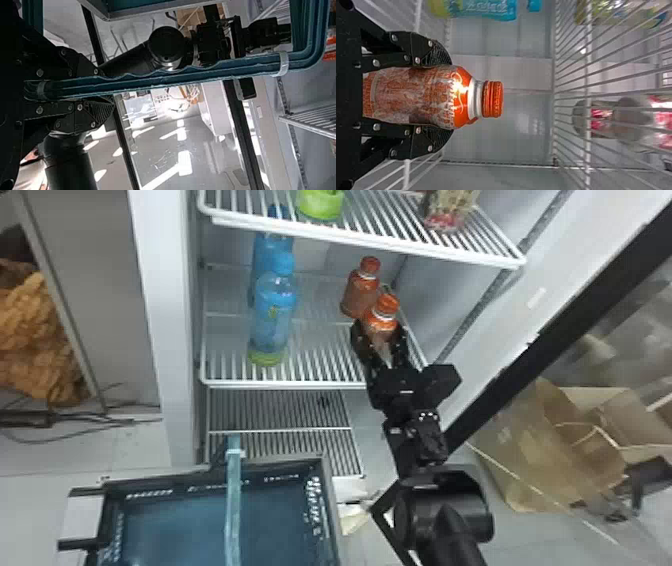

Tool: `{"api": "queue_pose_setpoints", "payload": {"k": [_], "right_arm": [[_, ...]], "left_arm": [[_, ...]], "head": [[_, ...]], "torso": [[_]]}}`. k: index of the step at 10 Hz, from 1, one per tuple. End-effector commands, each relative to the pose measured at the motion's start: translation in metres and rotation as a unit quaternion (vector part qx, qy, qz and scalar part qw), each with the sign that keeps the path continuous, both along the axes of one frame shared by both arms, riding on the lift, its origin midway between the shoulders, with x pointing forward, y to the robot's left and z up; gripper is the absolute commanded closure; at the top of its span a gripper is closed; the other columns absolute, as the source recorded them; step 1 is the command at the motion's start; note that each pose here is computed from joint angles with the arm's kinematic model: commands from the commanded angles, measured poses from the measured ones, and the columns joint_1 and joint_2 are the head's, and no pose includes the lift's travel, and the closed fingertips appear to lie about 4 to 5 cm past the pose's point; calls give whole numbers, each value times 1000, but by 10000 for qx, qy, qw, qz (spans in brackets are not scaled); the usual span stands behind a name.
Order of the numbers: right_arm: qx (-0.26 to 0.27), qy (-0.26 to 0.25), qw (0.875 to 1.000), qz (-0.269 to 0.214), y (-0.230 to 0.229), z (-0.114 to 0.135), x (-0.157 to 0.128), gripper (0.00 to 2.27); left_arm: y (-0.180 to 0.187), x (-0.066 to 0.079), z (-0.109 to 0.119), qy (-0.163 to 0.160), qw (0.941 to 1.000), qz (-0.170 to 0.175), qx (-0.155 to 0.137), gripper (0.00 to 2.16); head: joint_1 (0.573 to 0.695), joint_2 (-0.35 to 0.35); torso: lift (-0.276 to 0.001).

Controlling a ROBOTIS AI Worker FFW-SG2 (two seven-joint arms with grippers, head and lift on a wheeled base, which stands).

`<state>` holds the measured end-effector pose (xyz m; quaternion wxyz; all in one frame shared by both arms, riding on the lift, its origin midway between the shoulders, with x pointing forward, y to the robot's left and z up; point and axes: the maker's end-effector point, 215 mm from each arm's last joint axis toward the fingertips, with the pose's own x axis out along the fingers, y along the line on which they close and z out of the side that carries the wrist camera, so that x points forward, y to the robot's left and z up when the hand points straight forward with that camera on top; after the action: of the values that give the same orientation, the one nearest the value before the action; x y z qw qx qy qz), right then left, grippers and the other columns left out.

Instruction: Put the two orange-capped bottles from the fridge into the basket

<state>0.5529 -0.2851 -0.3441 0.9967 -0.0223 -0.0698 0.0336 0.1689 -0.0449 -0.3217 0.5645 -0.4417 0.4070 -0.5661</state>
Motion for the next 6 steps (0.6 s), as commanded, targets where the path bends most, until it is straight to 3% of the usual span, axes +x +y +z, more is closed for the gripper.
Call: {"api": "queue_pose_setpoints", "payload": {"k": [1,6], "right_arm": [[79,-215,9997,87,8,23,-11,795],[571,-296,9953,720,58,60,-56,794]], "left_arm": [[0,-2,0,17,10000,-17,-2,1200],[0,1,1,1,10000,11,-13,1200]], "head": [[695,-350],[695,-350]], "torso": [[-235],[-235]]}}
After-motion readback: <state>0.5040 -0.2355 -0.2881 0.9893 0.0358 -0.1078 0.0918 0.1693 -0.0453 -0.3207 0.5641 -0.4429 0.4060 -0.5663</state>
